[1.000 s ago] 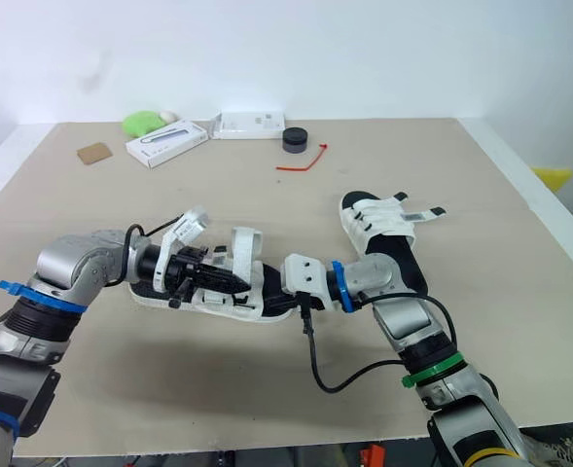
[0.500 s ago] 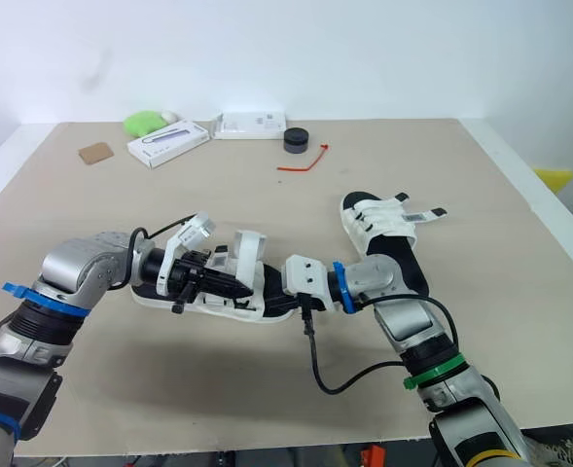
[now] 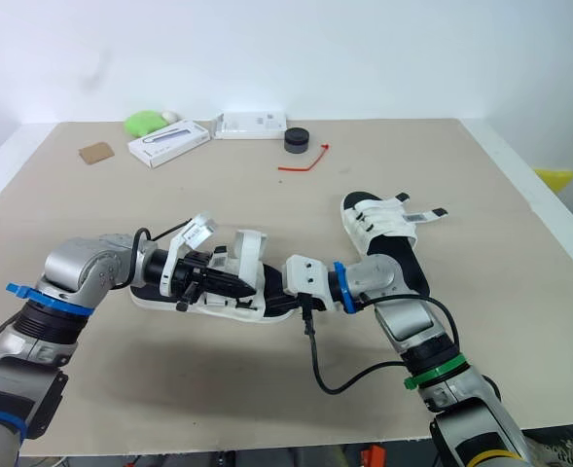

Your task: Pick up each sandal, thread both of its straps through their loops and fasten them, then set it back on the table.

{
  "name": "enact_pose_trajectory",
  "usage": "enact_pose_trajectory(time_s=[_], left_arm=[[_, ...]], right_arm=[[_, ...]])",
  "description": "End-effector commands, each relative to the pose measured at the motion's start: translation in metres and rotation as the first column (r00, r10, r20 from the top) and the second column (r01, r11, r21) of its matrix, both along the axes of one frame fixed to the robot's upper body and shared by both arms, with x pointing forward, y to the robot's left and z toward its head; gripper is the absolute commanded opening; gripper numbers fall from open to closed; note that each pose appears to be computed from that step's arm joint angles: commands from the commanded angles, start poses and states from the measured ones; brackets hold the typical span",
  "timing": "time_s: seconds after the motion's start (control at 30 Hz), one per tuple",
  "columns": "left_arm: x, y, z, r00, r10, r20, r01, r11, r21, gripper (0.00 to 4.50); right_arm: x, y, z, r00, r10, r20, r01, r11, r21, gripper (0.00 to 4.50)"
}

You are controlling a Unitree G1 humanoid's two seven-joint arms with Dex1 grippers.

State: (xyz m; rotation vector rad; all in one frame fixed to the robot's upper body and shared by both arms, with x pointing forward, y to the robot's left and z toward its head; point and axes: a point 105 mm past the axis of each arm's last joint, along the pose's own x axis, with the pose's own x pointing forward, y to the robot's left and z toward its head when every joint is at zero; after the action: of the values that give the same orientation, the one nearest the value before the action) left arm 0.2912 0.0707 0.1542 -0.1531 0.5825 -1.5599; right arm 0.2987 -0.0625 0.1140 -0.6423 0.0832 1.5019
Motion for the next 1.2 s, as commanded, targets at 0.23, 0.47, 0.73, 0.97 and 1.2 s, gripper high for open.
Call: enact_pose_trajectory(time_s=[0.23, 0.47, 0.73, 0.97, 1.2], left_arm=[[-0.004, -0.01, 0.011, 0.998, -0.044, 0.034, 0.045, 0.998, -0.032, 0.06], [-0.008, -0.015, 0.014, 0.998, -0.059, 0.03, 0.06, 0.997, -0.047, 0.06], [-0.01, -0.014, 0.013, 0.999, -0.049, -0.004, 0.049, 0.998, -0.047, 0.06], [-0.01, -0.004, -0.011, 0.999, -0.026, -0.019, 0.027, 0.998, 0.062, 0.06], [0.002, 0.0, -0.019, 0.999, 0.009, 0.045, -0.013, 0.995, 0.101, 0.06]], right_arm=[[-0.001, -0.002, -0.005, 1.0, -0.005, -0.009, 0.005, 1.0, -0.022, 0.0], [0.0, -0.003, -0.005, 1.0, -0.009, -0.009, 0.009, 1.0, -0.023, 0.0], [0.0, -0.004, -0.005, 1.0, -0.012, -0.007, 0.011, 1.0, -0.023, 0.0], [0.001, -0.003, -0.004, 1.0, -0.012, -0.006, 0.012, 1.0, -0.021, 0.0], [0.001, -0.003, -0.004, 1.0, -0.012, -0.007, 0.012, 1.0, -0.021, 0.0]])
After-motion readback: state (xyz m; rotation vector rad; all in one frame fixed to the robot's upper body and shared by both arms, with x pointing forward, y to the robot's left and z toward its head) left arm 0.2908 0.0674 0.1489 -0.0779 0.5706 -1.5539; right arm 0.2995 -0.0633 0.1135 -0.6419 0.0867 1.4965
